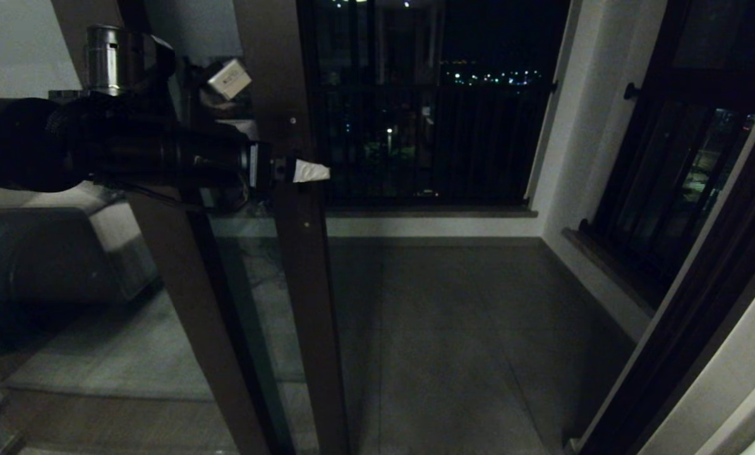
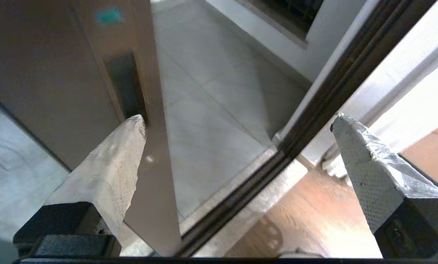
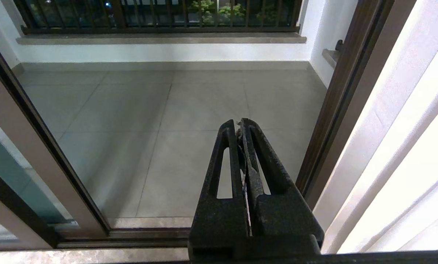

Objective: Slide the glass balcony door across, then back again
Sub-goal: Close the slid door

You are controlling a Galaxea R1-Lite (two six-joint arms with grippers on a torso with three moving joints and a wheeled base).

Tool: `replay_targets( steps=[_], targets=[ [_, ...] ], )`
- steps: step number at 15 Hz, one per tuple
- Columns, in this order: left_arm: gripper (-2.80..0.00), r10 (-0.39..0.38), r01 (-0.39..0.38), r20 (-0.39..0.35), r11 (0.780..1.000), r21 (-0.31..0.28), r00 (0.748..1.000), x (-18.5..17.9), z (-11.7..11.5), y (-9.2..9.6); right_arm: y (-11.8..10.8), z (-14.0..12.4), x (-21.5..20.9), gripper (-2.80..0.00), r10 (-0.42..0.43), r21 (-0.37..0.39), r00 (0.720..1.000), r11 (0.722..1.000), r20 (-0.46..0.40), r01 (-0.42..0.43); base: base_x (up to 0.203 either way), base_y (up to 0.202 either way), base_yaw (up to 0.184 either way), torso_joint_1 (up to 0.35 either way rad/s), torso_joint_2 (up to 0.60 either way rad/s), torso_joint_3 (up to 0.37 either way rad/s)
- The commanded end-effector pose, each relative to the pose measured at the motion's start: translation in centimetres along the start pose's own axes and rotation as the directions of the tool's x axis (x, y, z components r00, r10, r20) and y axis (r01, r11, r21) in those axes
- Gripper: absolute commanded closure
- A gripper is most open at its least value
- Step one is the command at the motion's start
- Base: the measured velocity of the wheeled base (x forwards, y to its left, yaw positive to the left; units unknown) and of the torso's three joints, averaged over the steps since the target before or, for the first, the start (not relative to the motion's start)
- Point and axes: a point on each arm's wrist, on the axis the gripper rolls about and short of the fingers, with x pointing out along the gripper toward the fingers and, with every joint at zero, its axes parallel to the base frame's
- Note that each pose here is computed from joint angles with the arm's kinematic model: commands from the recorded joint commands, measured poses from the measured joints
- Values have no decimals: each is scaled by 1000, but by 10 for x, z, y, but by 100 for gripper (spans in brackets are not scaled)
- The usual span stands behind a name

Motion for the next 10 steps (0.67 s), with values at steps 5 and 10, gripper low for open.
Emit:
replay_targets(
  steps=[5,10],
  targets=[
    [-280,-8,8,-21,1000,-10,1000,15,-6,7,0,0,0,0,1,-1,1000,1000,-2,-1,0,0,0,0,0,0],
    [-280,-11,10,-18,1000,-7,1000,22,-6,10,0,0,0,0,1,-1,1000,1000,-2,-1,0,0,0,0,0,0]
  ],
)
